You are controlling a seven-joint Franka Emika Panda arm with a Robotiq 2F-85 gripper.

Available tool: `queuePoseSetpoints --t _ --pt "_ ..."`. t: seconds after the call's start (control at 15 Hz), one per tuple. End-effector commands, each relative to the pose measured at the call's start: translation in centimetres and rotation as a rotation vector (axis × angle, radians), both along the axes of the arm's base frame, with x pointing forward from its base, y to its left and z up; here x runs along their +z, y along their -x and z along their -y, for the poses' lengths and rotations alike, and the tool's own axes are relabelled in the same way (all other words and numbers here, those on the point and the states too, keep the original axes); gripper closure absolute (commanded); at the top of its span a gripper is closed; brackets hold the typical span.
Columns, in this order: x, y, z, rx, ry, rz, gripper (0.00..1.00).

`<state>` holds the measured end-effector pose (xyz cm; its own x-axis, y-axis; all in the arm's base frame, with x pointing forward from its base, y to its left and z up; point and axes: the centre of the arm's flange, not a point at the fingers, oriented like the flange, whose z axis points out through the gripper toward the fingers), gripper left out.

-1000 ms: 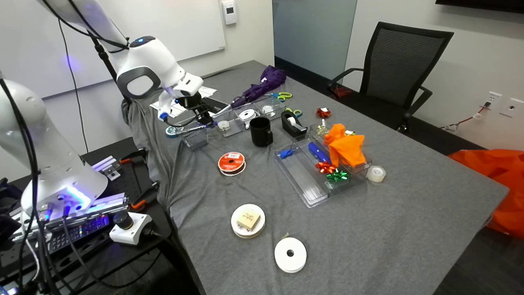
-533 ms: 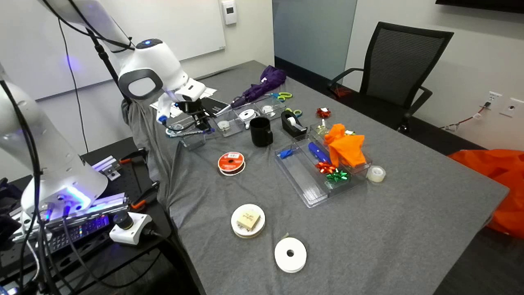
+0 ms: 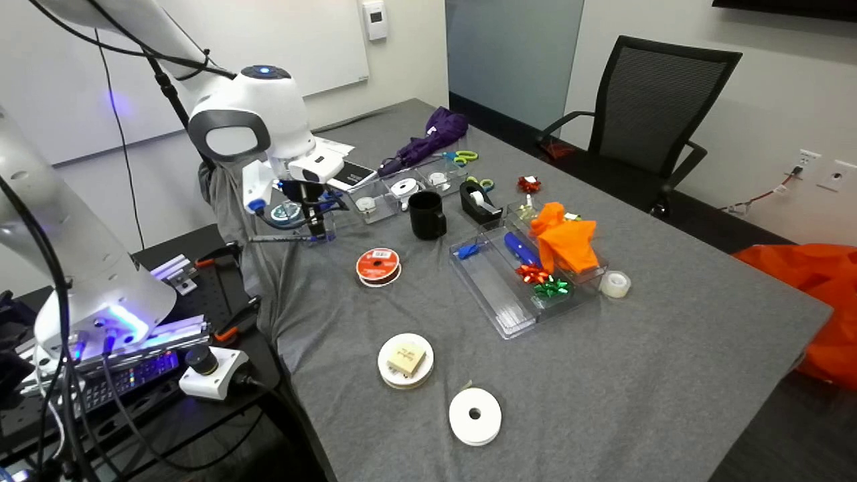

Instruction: Put the marker in the bowl closest to you

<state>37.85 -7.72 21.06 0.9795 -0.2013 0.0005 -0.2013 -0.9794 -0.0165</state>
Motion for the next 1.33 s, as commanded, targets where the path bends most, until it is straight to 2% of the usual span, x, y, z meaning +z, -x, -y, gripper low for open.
queuePoseSetpoints --t 0.0,0.27,0.6,0.93,1.27 --pt "3.9 1.9 0.8 0.029 -0.040 -0.086 0.95" --pt "6.6 1.1 -2.5 -0.011 -0.091 -0.210 0.95" --pt "7.8 -3.1 -7.2 -0.151 -0.153 -0.237 0.95" --pt "5.5 -6.2 -9.0 -0.246 -0.108 -0.246 0.95" --pt "2.3 -7.1 -9.3 -0.227 -0.118 -0.303 0.95"
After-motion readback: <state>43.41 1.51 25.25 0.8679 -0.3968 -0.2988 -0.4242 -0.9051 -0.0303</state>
